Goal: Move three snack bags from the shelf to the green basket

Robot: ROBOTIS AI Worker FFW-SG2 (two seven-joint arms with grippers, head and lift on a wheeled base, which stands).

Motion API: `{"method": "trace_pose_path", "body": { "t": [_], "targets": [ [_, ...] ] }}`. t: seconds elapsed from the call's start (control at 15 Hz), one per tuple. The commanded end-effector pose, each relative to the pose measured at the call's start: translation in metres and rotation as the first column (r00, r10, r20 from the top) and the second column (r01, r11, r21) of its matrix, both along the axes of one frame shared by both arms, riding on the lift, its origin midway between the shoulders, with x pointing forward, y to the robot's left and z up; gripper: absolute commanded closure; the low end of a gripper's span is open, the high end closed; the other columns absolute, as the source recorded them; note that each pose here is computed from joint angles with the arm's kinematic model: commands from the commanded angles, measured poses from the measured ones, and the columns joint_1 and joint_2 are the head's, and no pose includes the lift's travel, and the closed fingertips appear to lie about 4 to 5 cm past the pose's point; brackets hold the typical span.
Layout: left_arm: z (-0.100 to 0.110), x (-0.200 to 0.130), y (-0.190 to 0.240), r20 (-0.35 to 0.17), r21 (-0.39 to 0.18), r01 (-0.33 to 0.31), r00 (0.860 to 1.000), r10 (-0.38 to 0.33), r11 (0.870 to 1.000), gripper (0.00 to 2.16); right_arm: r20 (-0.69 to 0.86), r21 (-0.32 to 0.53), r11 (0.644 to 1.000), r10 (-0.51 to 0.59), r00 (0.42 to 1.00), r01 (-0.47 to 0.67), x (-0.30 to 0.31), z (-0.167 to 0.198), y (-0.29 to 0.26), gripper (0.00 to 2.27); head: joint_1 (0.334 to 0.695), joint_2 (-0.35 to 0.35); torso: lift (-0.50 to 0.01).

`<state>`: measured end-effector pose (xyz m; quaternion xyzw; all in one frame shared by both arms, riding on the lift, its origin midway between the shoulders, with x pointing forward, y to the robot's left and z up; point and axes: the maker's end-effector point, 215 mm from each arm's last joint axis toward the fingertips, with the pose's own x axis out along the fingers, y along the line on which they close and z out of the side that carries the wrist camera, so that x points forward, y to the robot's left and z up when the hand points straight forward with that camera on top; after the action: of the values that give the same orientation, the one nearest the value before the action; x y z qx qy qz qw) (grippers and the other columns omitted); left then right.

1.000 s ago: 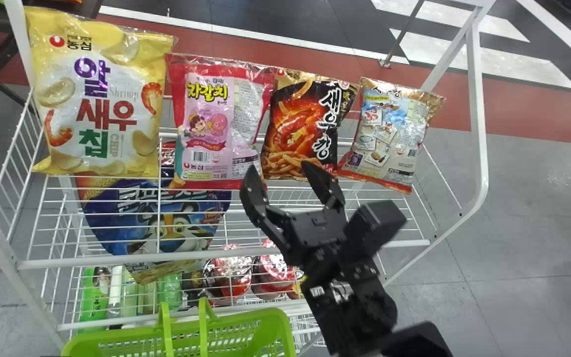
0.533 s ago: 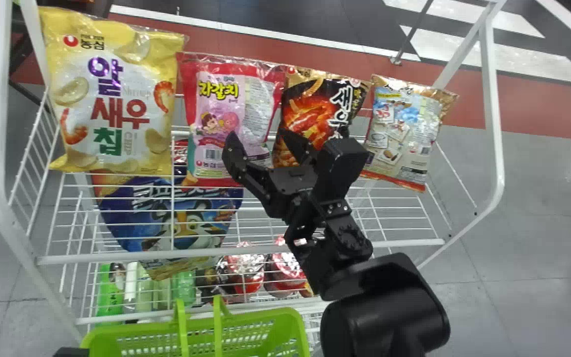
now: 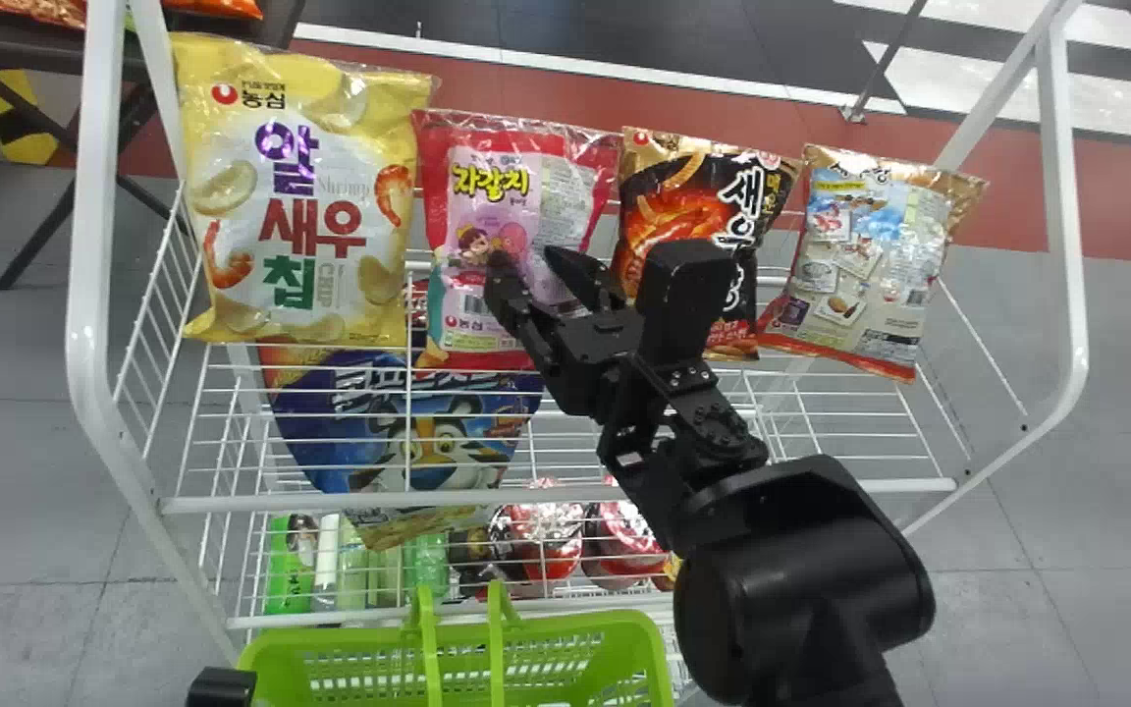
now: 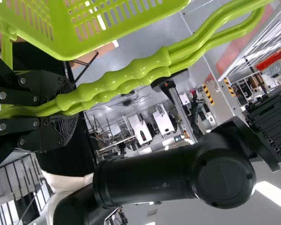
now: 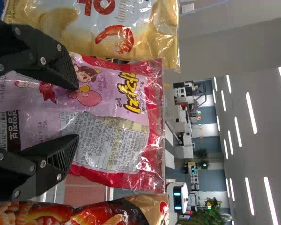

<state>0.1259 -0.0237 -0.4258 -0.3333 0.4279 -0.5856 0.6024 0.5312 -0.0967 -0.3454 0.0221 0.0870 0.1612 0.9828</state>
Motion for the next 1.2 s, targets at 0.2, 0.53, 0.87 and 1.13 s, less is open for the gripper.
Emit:
{"method": "trace_pose_path", "body": {
  "t": [0.2,0.53,0.87,1.13],
  "targets": [
    [0.000,0.001,0.001,0.001,0.000,0.004,1.000,-0.004,1.000,1.57,0.034,-0.057,0.998,0.029,0.999,-0.027,-0.023,0.022,-0.001,2.24,0.695,-0.215,-0.048],
    [0.000,0.001,0.001,0.001,-0.004,0.005,1.000,-0.005,1.000,1.57,0.001,-0.053,0.997,0.049,0.999,-0.048,-0.070,0.049,-0.031,2.24,0.695,-0.243,-0.048],
    [0.001,0.001,-0.001,0.000,-0.010,0.002,1.000,-0.002,1.000,1.57,-0.144,-0.008,0.994,0.107,0.984,-0.109,-0.136,0.062,-0.063,2.24,0.695,-0.346,-0.048],
    [0.000,0.004,-0.007,-0.005,-0.016,-0.015,1.000,0.015,1.000,1.57,-0.353,0.054,0.988,0.153,0.923,-0.143,-0.205,0.047,-0.103,2.24,0.695,-0.350,-0.048]
  ]
}}
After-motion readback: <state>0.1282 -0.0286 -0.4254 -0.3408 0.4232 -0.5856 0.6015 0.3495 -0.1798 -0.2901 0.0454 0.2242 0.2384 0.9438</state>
